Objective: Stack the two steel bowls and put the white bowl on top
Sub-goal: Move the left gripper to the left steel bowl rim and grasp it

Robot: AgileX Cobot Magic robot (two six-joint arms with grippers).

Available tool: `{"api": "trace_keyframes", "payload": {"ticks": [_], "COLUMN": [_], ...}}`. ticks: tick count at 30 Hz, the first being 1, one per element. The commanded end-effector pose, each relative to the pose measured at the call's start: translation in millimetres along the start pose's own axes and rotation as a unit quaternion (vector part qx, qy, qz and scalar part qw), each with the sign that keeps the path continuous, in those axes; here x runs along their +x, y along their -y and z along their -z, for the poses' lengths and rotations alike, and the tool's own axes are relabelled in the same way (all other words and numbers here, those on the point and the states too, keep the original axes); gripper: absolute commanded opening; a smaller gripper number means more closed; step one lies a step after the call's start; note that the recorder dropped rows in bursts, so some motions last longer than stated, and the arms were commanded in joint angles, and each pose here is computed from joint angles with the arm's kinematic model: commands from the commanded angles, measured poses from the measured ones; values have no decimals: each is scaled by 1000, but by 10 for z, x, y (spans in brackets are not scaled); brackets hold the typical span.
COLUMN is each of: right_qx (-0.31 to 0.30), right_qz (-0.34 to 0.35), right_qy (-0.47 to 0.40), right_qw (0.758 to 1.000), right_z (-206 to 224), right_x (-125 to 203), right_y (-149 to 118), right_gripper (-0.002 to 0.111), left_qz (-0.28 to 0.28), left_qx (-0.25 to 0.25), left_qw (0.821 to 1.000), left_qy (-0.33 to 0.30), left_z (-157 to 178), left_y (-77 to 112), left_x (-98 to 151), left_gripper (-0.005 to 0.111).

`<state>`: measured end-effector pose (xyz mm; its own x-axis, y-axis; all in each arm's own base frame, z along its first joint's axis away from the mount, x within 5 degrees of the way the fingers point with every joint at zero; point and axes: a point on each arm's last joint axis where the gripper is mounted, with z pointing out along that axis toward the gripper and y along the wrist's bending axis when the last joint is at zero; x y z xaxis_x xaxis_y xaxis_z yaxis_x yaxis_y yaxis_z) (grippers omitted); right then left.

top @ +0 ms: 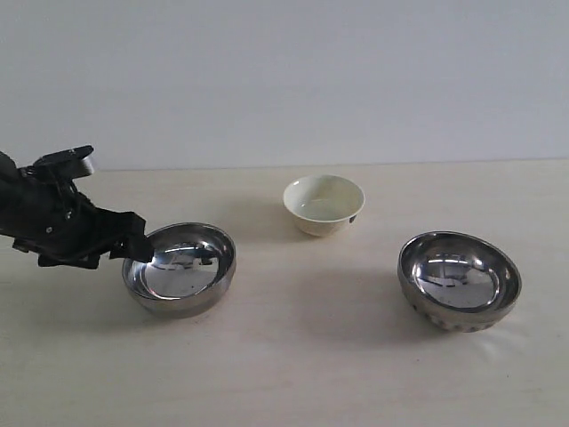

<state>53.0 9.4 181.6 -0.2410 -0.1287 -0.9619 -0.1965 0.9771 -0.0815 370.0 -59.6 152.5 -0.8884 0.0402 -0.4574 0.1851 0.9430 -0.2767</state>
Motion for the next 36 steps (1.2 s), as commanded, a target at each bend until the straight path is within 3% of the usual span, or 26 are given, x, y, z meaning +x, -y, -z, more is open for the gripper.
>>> {"api": "trace_keyframes", "payload": {"ticks": [1, 7, 9, 12, 15, 26, 29, 36], "right_qx": [5, 5, 5, 5, 5, 5, 5, 5], "right_qz": [6, 6, 6, 6, 6, 6, 6, 6], "right_qy": [5, 5, 5, 5, 5, 5, 5, 5], "right_qw": [1000, 1000, 1000, 1000, 1000, 1000, 1000, 1000], "right_z": [5, 5, 5, 5, 5, 5, 5, 5], "right_x": [-7, -7, -7, -7, -7, -7, -7, -7], "right_y": [6, 6, 6, 6, 6, 6, 6, 6], "right_gripper": [0, 0, 0, 0, 0, 0, 0, 0], "left_qz": [2, 2, 2, 11, 14, 10, -8, -60], "left_qx": [-5, -13, -13, -10, 1, 34, 49, 95], "left_qw": [1000, 1000, 1000, 1000, 1000, 998, 997, 993], "left_qy": [2, -9, -9, -6, -19, -50, -52, -24], "left_z": [-202, -432, -450, -450, -450, -379, -306, -116], "left_y": [-50, -133, -137, -133, -111, -26, 129, 804], "left_x": [-54, -46, -55, -61, -37, -1, -16, -50], "left_gripper": [77, 77, 71, 43, 4, 4, 4, 4]}}
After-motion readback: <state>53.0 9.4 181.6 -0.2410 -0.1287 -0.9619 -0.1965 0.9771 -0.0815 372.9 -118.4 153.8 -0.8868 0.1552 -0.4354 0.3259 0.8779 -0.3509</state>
